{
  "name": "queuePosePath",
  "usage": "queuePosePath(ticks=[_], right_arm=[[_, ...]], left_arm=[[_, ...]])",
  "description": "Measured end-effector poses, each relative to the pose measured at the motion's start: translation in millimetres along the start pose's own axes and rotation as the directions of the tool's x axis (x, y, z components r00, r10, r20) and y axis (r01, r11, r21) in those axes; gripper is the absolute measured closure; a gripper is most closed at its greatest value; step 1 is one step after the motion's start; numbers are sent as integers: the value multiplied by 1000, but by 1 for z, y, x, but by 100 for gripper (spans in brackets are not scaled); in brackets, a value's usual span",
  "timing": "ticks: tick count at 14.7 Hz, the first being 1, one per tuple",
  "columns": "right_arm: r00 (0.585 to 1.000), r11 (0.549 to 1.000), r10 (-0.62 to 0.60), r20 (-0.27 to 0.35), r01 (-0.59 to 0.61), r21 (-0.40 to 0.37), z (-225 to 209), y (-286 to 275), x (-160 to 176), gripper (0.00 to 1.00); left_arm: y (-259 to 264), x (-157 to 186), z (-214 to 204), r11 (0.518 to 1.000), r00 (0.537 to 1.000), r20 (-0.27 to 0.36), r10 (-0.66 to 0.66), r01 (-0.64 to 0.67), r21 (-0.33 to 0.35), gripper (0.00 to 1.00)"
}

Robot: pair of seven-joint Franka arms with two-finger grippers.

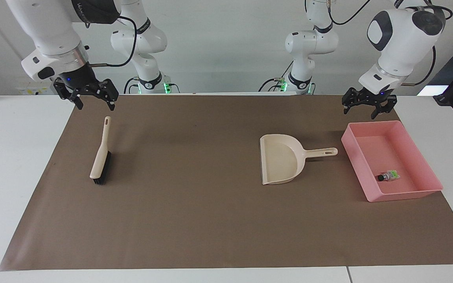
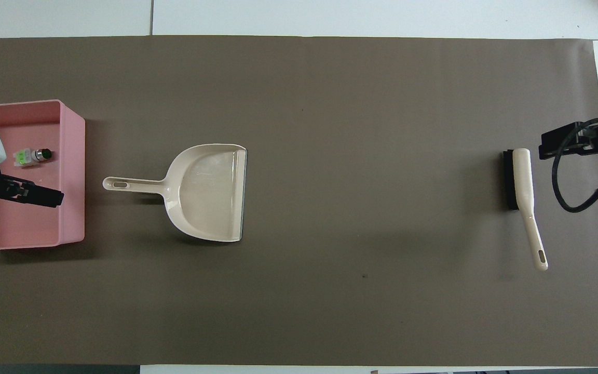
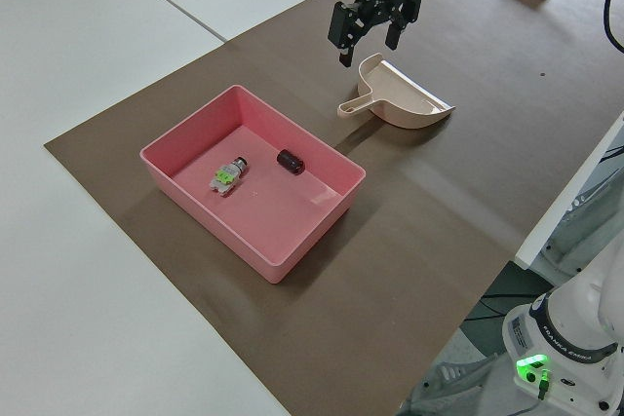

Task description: Clean e-waste and dump in bin

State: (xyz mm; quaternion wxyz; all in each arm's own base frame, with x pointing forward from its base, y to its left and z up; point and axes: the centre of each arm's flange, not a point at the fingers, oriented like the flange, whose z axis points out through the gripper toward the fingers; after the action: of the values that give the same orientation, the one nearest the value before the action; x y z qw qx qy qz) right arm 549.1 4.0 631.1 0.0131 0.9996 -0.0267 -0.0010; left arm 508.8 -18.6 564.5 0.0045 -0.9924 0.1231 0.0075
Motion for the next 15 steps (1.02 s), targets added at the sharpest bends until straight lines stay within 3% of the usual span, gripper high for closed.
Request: queuePosePath(ticks=[5,8,15], right_arm=[[1000,1000,0,-9,0,1,-3,0,0,0],[1000,1000,0,-9,0,1,-3,0,0,0],[1000,1000,0,-10,0,1,-3,0,0,0]], left_arm=[[5,14,-59,992,992,-7,-126,126,-29,1],[6,29,-70,985,987,18,-160,161,-67,1],[5,39,-78,985,986,43,-158,161,-58,1]])
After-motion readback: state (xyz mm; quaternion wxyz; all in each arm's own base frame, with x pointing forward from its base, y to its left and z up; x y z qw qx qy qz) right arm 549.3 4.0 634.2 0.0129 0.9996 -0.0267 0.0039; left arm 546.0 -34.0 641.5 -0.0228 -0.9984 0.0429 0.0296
